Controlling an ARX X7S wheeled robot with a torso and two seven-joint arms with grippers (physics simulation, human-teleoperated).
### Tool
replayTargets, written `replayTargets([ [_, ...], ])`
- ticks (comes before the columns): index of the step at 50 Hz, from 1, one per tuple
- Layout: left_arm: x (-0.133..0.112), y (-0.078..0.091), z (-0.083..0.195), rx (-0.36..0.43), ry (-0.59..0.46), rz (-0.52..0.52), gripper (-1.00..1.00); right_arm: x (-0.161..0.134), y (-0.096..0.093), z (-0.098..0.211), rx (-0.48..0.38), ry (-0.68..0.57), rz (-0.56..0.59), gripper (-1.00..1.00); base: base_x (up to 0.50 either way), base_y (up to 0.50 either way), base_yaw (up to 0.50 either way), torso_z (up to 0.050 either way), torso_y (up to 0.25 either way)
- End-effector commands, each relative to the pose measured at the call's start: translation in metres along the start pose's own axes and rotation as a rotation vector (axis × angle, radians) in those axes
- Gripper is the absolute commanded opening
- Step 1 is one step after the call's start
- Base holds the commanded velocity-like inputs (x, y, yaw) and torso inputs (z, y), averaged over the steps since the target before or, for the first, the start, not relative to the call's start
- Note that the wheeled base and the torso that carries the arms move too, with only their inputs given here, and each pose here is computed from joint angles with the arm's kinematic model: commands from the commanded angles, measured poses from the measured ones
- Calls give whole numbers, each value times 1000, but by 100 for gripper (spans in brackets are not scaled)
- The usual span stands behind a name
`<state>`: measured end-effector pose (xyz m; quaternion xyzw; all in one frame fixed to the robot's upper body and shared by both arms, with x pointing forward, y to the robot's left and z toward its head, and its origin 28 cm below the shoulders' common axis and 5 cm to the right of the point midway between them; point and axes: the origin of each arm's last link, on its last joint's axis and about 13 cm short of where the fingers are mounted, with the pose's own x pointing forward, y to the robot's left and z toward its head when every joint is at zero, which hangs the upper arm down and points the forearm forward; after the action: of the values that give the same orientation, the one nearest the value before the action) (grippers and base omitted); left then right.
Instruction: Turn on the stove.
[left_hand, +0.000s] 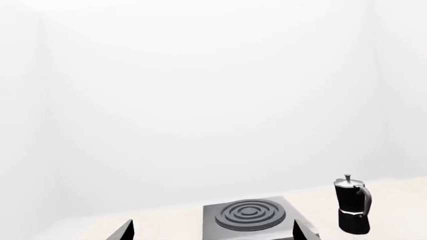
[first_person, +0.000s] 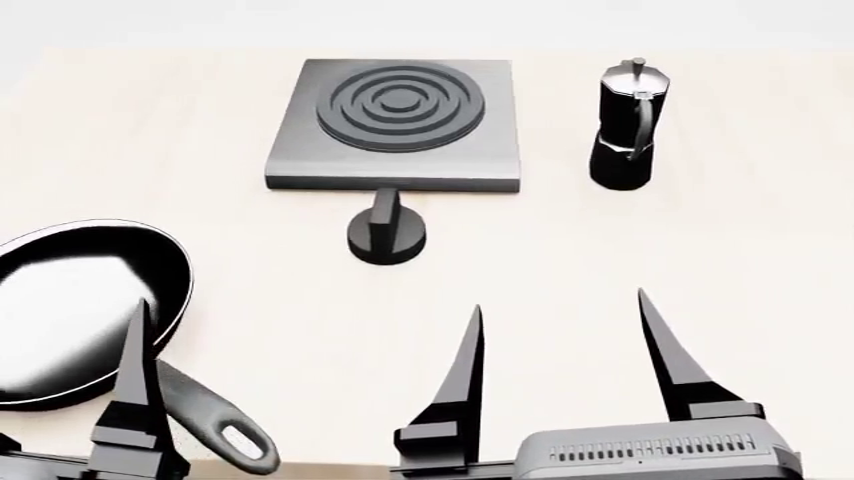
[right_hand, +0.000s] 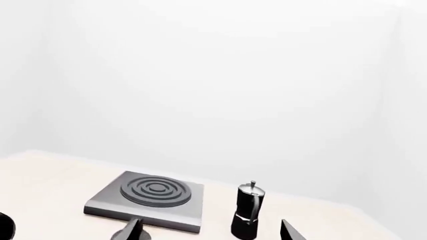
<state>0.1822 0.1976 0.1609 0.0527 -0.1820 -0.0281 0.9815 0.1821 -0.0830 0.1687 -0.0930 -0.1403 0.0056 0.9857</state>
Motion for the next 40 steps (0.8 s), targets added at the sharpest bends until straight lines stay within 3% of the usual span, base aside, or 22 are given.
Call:
replayTargets([
  [1,0,0,0,1,0,1,100,0,0,0,-1,-1,1,100,0,152,0,0,0],
  [40,0,0,-1,5,0,3,100,0,1,-1,-2,0,7,100,0,155,0,0,0],
])
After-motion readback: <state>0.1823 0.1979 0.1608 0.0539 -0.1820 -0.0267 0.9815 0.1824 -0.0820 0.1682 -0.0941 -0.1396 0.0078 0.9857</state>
